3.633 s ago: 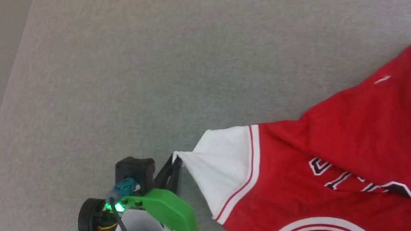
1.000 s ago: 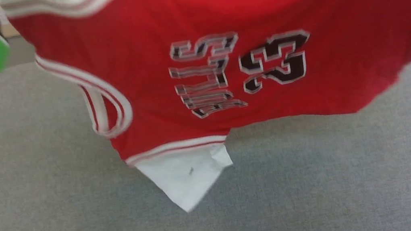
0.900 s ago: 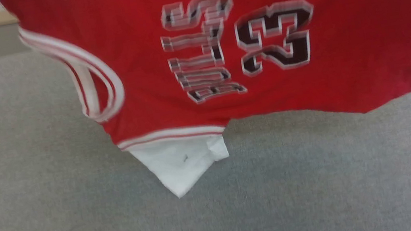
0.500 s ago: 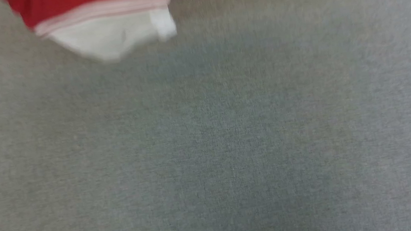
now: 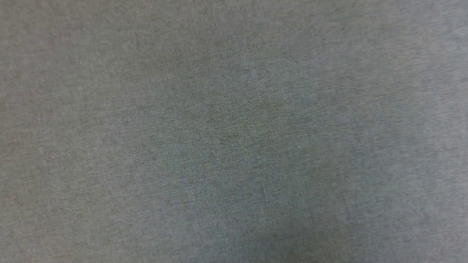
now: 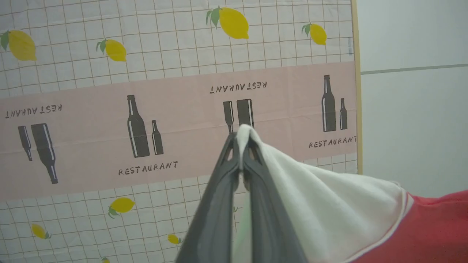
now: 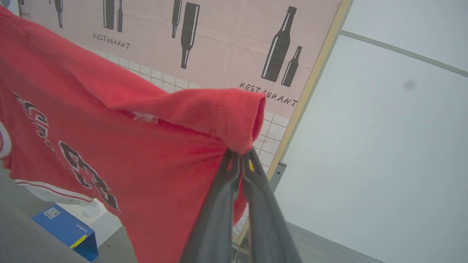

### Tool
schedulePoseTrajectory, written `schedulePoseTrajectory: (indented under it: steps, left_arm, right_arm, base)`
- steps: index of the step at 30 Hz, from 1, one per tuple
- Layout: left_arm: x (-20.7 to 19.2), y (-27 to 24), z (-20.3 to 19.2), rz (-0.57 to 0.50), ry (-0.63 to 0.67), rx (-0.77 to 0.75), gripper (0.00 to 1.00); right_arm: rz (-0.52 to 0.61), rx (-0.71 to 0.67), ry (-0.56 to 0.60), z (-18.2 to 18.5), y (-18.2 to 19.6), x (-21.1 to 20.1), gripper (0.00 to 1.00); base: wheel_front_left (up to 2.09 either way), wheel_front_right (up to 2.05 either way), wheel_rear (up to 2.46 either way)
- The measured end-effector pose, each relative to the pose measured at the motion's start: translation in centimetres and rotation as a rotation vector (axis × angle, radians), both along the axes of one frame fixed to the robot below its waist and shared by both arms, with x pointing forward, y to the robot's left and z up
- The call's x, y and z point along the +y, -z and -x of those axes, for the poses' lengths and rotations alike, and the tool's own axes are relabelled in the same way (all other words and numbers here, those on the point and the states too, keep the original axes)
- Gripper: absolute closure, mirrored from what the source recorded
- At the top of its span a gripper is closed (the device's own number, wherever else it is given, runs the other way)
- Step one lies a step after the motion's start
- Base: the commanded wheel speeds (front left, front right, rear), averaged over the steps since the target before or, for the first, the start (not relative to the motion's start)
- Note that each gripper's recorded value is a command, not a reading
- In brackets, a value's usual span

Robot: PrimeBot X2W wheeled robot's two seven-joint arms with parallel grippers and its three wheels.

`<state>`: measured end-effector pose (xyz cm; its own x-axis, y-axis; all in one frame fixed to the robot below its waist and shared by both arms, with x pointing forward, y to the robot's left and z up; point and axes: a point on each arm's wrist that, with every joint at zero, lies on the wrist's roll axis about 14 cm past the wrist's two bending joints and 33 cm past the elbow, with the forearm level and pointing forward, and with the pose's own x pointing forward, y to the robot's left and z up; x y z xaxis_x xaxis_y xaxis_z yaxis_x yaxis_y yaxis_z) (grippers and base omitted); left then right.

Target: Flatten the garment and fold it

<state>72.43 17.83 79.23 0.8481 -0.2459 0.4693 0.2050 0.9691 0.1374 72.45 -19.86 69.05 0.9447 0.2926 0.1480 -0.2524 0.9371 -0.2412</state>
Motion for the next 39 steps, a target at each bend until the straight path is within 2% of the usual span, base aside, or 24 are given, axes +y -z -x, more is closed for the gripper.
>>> schedulePoseTrajectory:
  steps: [9,17,21,26,32,39]
  left_arm:
    - [0.3,8.6,-1.4,-0.053,-0.008,0.177,1.00]
    - [0.6,20.3,2.2,-0.058,-0.011,0.428,1.00]
    - [0.5,25.4,6.4,-0.048,-0.007,0.555,1.00]
    - [0.5,30.7,13.7,-0.060,-0.005,0.738,1.00]
    - [2.6,33.5,23.0,-0.069,-0.049,0.922,1.00]
    - [3.3,34.1,32.6,-0.016,-0.081,1.074,1.00]
  right_arm:
    - [0.009,0.150,-0.028,-1.3,8.1,1.5,1.00]
    - [0.038,0.366,-0.050,2.8,17.2,1.8,1.00]
    - [0.045,0.490,-0.079,6.8,21.4,2.1,1.00]
    - [0.052,0.636,-0.110,12.7,25.1,2.1,1.00]
    - [0.079,0.749,-0.142,18.9,26.8,1.7,1.00]
    - [0.118,0.869,-0.163,25.0,27.7,1.0,1.00]
  base:
    - [0.00,0.00,0.00]
    - [0.00,0.00,0.00]
    - [0.00,0.00,0.00]
    - [0.00,0.00,0.00]
    - [0.00,0.00,0.00]
    - [0.00,0.00,0.00]
